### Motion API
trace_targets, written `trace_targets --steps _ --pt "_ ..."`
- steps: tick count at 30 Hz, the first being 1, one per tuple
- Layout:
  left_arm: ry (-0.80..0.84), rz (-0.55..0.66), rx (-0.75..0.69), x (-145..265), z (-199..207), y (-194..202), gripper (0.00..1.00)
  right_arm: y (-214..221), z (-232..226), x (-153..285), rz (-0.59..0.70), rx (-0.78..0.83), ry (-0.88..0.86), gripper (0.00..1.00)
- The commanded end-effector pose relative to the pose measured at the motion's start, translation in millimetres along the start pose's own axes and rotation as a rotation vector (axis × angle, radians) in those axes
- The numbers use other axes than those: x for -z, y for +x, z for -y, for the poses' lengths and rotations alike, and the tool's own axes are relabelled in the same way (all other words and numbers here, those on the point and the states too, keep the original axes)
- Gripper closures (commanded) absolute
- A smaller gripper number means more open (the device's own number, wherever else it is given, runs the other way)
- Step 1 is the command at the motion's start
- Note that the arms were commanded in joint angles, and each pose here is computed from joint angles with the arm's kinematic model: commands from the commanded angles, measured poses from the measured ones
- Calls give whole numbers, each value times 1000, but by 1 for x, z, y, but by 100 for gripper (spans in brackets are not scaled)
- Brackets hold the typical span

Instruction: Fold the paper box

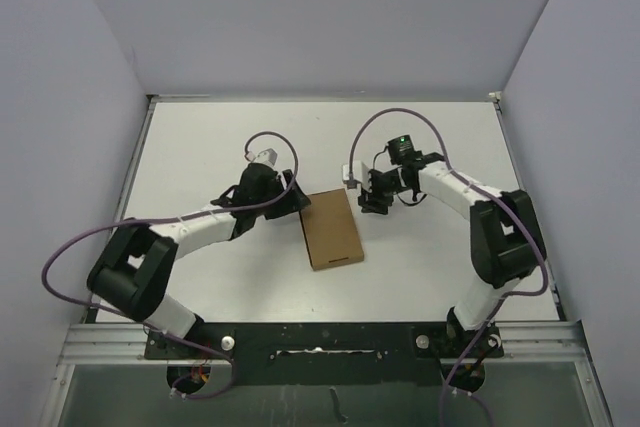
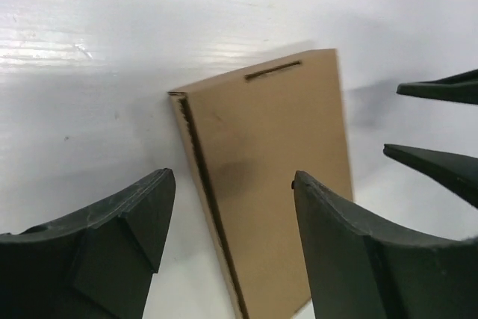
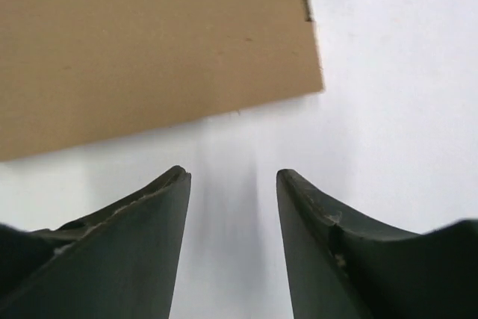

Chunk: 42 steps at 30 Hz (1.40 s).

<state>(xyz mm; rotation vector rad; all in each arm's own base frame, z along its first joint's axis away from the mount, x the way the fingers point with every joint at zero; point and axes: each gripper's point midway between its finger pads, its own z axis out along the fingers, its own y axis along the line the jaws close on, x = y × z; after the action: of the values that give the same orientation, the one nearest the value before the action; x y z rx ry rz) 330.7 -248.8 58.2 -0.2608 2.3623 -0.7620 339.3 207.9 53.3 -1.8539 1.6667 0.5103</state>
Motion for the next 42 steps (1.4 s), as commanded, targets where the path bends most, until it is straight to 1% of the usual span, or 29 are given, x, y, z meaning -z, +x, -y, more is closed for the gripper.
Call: trace_targets --steps 1,3,5,6,7,9,11,12,14,17,23,25,28,32,34,37,42 --pt "96 135 -112 59 32 -33 31 -47 5 58 219 -152 92 45" --pt "125 165 -143 72 33 -32 21 -63 -9 68 336 -309 22 39" --pt "168 179 -144 80 30 -23 11 -81 -22 78 519 -492 -114 31" --pt "187 189 -134 82 24 -16 5 -84 -23 81 579 -595 -164 30" --pt "207 204 -106 84 20 -10 2 -80 -22 80 606 -683 -200 30" --pt "283 260 -39 89 20 -7 2 -68 -18 69 591 -803 -218 29" --pt "353 296 -18 92 24 -5 2 -56 -15 55 544 -895 -237 28" --pt "359 288 -26 92 26 -3 2 -50 -16 48 515 -938 -251 28" --pt "316 233 -39 86 22 4 2 -40 -18 36 468 -1003 -274 28" --pt "320 221 -26 83 23 6 3 -29 -21 21 398 -1057 -288 29" --pt "313 187 -5 72 19 15 4 -30 -29 2 337 -1091 -343 34" --pt "317 178 0 70 20 17 4 -26 -30 -2 313 -1118 -344 39" --pt "317 168 0 68 21 19 5 -17 -31 -8 278 -1153 -348 45" --pt "311 162 -1 67 19 21 5 -11 -33 -15 252 -1175 -356 48" --pt "309 159 0 66 19 22 5 -9 -34 -17 245 -1185 -361 50" --pt "305 155 1 65 18 23 5 -6 -35 -19 241 -1201 -371 55" --pt "302 153 3 64 17 24 5 -1 -34 -19 245 -1224 -378 66"
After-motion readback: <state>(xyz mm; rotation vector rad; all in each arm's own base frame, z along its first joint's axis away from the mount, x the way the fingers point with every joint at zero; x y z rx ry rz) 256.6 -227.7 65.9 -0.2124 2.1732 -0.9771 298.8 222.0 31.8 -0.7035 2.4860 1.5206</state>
